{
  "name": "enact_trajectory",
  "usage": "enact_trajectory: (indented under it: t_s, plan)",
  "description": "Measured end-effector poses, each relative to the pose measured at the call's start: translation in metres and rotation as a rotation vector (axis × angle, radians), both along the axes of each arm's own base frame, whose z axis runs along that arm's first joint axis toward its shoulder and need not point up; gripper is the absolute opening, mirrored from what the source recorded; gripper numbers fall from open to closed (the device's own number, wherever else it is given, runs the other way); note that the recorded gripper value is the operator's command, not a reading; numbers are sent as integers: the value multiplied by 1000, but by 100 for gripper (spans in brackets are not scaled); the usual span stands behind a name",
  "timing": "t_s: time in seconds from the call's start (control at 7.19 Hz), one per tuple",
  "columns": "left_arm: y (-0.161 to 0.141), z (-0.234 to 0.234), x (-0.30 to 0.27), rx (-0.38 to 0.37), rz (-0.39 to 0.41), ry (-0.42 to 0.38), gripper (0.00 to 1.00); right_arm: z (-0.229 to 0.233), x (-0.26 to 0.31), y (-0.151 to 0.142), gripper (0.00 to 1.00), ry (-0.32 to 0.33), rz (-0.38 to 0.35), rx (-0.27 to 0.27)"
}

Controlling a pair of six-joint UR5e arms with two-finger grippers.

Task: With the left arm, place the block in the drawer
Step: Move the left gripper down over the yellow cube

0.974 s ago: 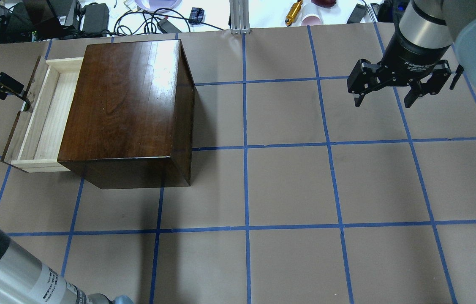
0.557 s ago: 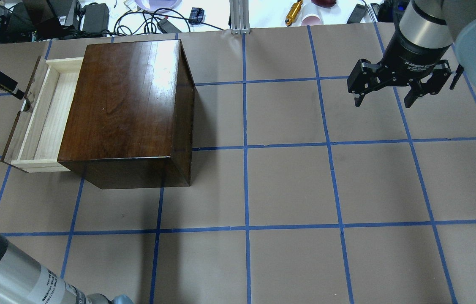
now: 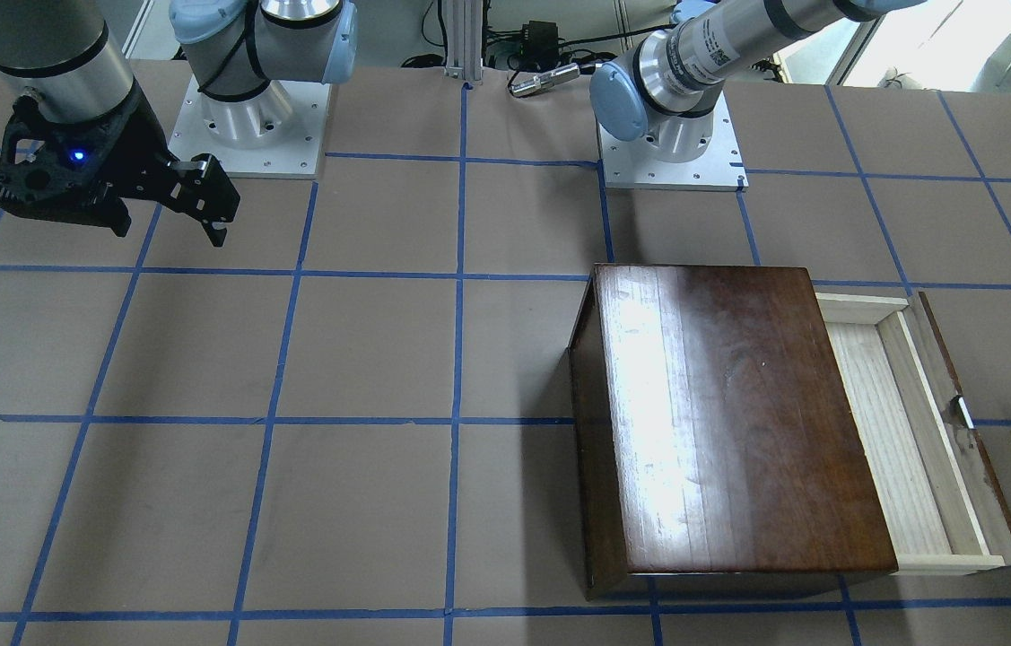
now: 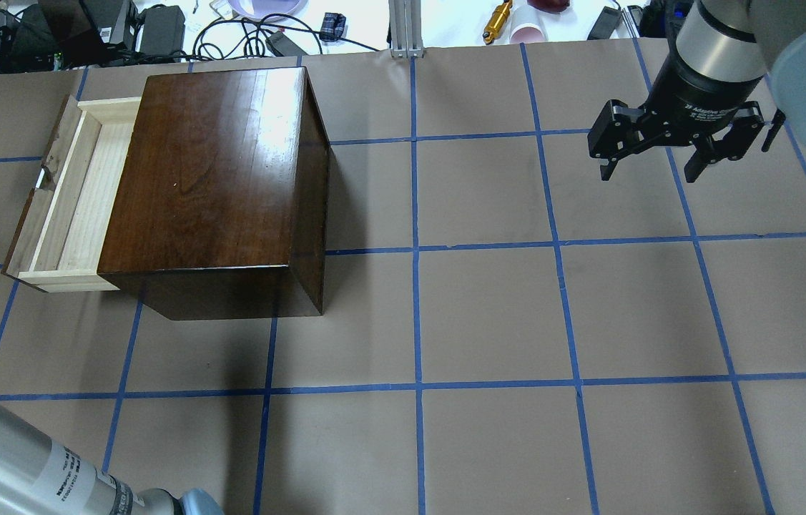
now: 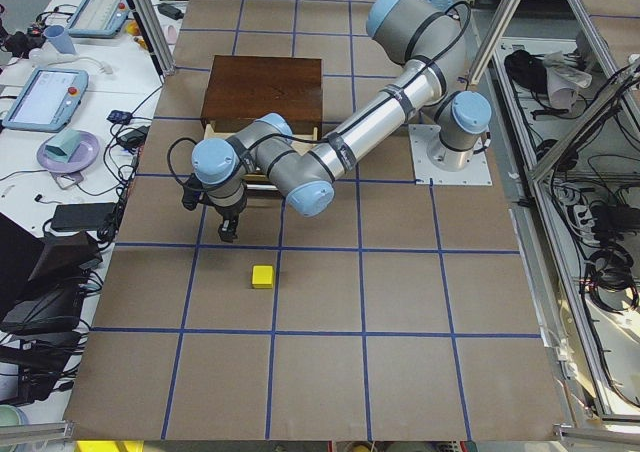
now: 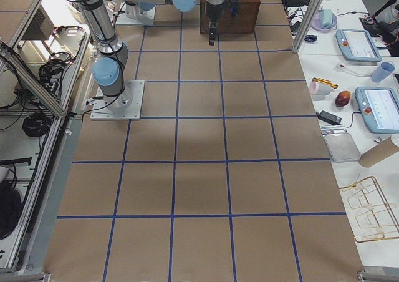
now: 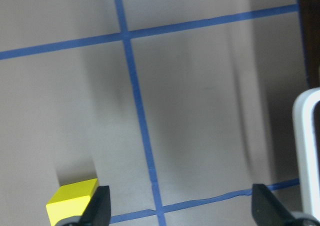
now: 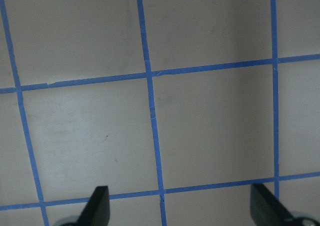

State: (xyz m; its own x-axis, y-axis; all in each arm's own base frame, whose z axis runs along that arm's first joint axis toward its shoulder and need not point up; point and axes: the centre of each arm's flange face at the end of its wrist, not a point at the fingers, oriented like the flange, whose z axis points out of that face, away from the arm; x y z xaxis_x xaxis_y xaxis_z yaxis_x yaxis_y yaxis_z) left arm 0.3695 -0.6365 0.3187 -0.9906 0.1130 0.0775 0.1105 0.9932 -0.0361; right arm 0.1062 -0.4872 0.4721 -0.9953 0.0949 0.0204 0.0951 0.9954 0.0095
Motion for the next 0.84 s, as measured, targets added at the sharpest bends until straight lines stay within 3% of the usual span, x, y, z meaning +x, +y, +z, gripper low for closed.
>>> enact_trajectory:
  t_s: [0.28, 0.84]
  plan:
    - [13, -21, 31, 37, 75, -14, 100, 0, 0, 0, 100, 0, -1, 0]
    - [27, -64, 64, 74, 105, -36, 100, 0, 0, 0, 100, 0, 0, 0]
